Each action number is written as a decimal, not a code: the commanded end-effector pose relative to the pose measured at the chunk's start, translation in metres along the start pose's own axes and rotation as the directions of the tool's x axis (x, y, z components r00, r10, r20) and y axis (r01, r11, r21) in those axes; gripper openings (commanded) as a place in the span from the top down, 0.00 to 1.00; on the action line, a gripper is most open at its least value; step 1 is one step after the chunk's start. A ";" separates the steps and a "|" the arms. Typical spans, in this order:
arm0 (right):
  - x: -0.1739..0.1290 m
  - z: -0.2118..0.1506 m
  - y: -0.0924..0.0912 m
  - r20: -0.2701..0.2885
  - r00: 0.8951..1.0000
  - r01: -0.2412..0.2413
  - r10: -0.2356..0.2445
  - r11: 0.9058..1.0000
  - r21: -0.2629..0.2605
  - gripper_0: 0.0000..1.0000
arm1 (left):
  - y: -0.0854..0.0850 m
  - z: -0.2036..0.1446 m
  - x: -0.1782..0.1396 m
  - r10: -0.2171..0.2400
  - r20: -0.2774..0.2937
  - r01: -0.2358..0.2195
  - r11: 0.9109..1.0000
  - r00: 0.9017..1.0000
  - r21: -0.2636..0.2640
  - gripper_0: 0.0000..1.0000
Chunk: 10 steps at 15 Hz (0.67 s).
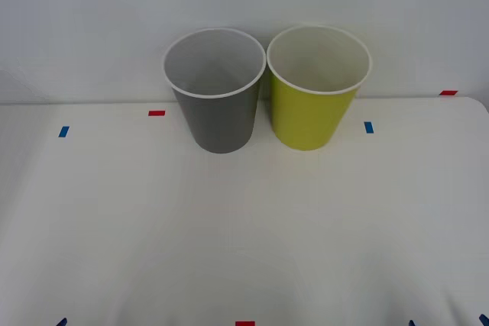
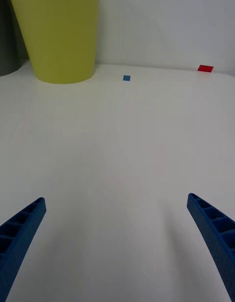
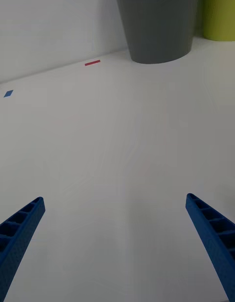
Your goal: Put cans in the gray bin and PET bottles in the light green bin.
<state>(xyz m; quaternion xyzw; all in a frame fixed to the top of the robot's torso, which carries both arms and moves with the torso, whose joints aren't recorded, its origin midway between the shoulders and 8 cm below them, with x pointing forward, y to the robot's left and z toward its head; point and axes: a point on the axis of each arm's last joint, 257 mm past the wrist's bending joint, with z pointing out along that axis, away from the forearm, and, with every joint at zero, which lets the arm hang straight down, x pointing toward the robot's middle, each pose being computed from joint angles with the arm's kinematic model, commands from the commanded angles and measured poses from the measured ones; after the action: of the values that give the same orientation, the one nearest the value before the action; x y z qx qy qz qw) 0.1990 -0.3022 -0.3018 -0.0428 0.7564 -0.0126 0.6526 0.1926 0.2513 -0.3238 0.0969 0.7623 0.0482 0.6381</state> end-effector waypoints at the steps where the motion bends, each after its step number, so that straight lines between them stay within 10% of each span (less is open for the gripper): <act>1: 0.000 0.000 0.000 0.000 1.000 0.000 0.000 1.000 0.000 0.00 | 0.000 0.000 0.000 0.000 0.000 0.000 1.000 1.000 0.000 0.00; 10: 0.000 0.000 0.000 0.000 1.000 0.000 0.000 1.000 0.000 0.00 | 0.000 0.000 0.000 0.000 0.000 0.000 1.000 1.000 0.000 0.00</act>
<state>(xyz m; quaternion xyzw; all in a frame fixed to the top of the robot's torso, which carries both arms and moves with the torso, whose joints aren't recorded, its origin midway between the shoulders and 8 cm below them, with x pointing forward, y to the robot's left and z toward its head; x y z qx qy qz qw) 0.1990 -0.3022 -0.3018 -0.0428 0.7564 -0.0126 0.6526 0.1926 0.2513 -0.3238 0.0969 0.7623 0.0482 0.6381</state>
